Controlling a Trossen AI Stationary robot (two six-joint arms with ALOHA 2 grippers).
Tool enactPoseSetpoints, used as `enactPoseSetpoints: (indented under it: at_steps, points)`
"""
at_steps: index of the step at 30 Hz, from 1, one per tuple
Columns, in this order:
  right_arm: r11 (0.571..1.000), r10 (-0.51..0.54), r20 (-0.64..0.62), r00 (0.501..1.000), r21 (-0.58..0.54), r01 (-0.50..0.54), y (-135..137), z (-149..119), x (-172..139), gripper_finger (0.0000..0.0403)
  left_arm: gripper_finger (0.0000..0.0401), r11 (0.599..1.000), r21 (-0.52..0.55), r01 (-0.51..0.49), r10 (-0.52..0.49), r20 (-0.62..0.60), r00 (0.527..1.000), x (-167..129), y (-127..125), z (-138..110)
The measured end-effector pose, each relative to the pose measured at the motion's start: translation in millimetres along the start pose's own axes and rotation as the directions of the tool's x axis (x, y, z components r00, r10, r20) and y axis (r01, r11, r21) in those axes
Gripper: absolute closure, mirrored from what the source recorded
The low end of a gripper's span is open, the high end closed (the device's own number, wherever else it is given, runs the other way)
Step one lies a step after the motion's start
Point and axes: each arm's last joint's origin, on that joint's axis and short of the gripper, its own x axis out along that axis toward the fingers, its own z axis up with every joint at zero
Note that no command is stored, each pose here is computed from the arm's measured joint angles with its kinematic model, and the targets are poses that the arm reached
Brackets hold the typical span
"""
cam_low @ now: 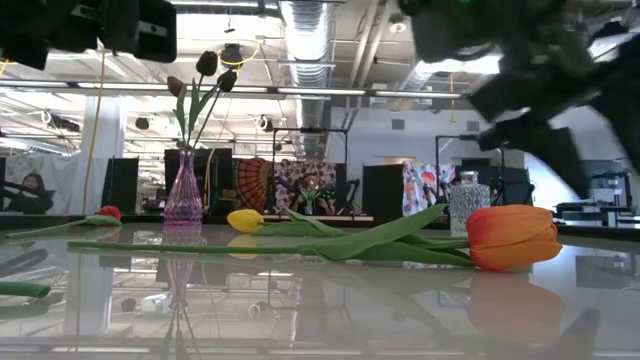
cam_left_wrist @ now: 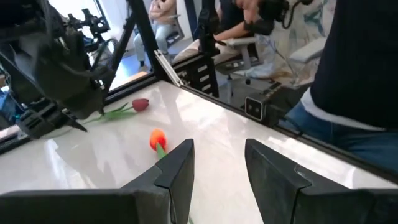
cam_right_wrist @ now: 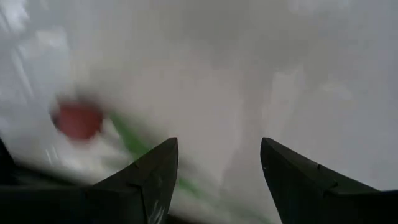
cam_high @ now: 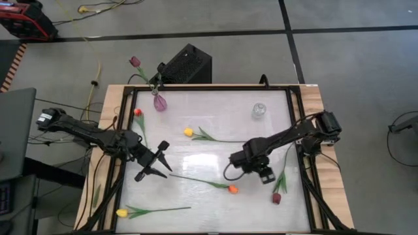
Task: Sort flowers into vase by color
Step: Put the red tulip into the violet vase
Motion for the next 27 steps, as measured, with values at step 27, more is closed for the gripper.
enactPoseSetpoints:
  at_steps: [27]
  points:
    - [0.908, -0.251, -0.321, 0.913, -0.406, 0.107, 20, -65, 103, 0.0149, 0.0268, 1.0, -0.01, 0.02, -0.02, -0.019, 1.0, 22, 5, -14]
